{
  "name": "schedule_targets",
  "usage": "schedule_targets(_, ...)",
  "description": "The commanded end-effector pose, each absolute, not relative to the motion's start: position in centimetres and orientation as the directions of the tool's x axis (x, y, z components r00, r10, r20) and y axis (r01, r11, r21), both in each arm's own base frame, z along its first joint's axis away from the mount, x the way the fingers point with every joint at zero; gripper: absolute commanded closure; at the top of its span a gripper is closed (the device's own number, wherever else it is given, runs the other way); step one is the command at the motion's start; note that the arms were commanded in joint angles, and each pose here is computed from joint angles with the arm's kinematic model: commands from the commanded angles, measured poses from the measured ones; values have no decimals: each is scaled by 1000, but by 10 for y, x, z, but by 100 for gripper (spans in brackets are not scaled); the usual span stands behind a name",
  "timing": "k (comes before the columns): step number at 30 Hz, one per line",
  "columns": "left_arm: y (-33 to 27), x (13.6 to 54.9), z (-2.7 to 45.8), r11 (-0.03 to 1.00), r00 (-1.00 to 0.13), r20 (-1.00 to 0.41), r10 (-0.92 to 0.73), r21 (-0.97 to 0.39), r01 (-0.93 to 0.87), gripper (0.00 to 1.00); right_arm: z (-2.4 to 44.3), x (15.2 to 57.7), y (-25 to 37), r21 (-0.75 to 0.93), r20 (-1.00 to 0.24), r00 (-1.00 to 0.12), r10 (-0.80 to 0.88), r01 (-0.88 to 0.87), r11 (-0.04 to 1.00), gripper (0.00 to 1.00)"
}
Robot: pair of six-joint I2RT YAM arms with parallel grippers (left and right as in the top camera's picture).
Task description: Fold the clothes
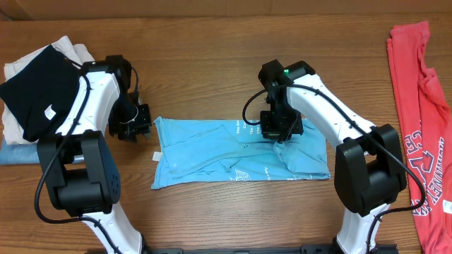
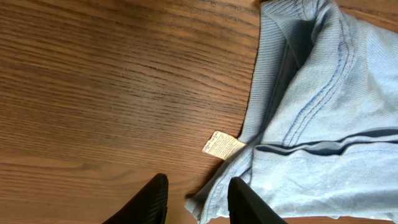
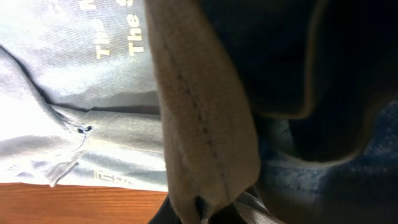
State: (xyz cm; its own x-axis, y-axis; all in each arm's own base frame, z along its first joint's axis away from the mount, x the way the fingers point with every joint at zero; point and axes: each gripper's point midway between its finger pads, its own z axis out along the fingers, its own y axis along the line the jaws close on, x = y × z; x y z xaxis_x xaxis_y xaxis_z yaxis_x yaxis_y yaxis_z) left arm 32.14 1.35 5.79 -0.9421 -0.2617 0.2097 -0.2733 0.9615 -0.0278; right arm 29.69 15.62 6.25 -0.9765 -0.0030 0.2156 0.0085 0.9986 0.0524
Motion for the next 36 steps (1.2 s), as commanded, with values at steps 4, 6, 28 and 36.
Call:
schedule_targets(4, 12, 322, 65, 959, -945, 189, -268, -42, -280, 64, 64, 291, 168, 68, 225, -974, -23, -8, 998, 96)
schedule_targets(6, 12, 322, 65, 959, -945, 189, -268, -42, -280, 64, 64, 290, 172, 69, 222, -974, -37, -22, 997, 95)
schedule_targets(28, 12, 323, 64, 959, -945, 188, -267, -41, -280, 64, 66, 299, 143, -61, 178, -984, 8, -3, 998, 48)
schedule_targets(36, 12, 322, 65, 959, -945, 189, -268, -41, -280, 64, 67, 277, 153, -44, 250, -968, -23, -36, 998, 51)
